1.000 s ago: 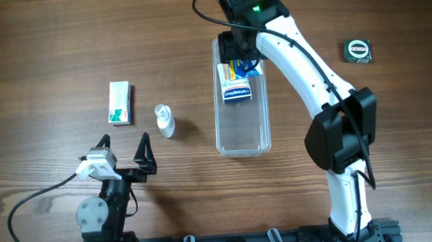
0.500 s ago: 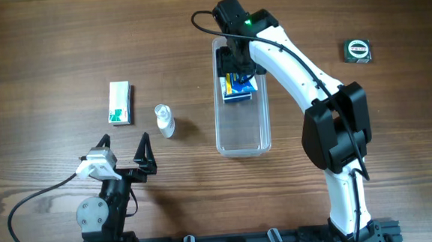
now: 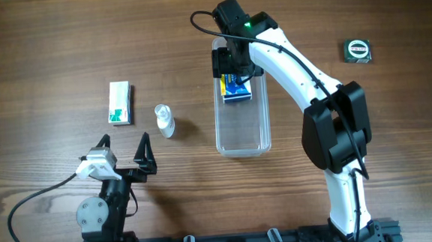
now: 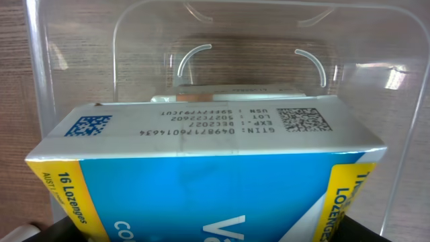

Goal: Pack container
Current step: 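Release the VapoDrops box in the container and withdraw right gripper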

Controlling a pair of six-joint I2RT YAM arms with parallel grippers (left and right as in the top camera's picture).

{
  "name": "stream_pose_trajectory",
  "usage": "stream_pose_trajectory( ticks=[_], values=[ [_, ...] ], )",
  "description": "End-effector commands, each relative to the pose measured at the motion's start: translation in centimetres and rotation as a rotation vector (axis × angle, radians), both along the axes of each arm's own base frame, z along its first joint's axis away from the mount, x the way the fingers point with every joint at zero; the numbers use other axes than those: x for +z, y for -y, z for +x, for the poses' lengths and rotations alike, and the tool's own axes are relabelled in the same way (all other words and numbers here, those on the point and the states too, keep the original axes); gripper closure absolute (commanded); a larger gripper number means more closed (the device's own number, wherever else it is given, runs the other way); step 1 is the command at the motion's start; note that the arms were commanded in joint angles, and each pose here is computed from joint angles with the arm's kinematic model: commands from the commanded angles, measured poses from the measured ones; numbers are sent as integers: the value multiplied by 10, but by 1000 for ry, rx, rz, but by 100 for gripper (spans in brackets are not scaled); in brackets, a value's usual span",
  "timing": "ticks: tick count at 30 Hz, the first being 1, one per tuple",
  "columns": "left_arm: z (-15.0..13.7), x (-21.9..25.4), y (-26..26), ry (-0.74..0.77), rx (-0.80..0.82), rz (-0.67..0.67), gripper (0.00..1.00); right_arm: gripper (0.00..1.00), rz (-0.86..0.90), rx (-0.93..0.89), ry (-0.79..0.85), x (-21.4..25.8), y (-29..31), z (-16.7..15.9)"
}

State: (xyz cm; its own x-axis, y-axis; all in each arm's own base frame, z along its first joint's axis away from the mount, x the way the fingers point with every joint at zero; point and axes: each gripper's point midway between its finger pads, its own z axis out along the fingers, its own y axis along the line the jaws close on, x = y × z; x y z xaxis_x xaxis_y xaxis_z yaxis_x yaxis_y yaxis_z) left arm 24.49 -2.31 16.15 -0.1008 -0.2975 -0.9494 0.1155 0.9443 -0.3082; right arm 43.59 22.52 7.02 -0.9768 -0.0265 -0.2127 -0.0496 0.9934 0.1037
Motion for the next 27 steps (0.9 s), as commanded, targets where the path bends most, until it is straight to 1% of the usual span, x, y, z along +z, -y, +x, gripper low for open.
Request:
stream_pose_trajectory(
  ticks=[1,5,7,10,12,17,22,25,27],
  values=[
    [0,-1,0,4,-4,22,0,19,3,29,-26,-10,-5,-5],
    [0,-1,0,4,-4,22,0,18,-15,26,-29,-11,-1,-6],
    [0,-1,0,4,-4,22,0,15,-32,23,-21,-11,2,-4],
    [0,-1,0,4,-4,22,0,14,-30,22,-17,-11,1,-3],
    [0,-1,0,4,-4,22,0,9,-26,22,-10,-10,1,-2],
    [0,-1,0,4,-4,22,0,7,-16,63,34,-1,-4,8],
    [0,-1,0,4,-4,22,0,6,15,53,132,41,-2,23],
    [0,-1,0,4,-4,22,0,5,22,26,194,75,17,27],
    [0,-1,0,4,-4,22,0,4,21,-11,250,110,43,28]
  ],
)
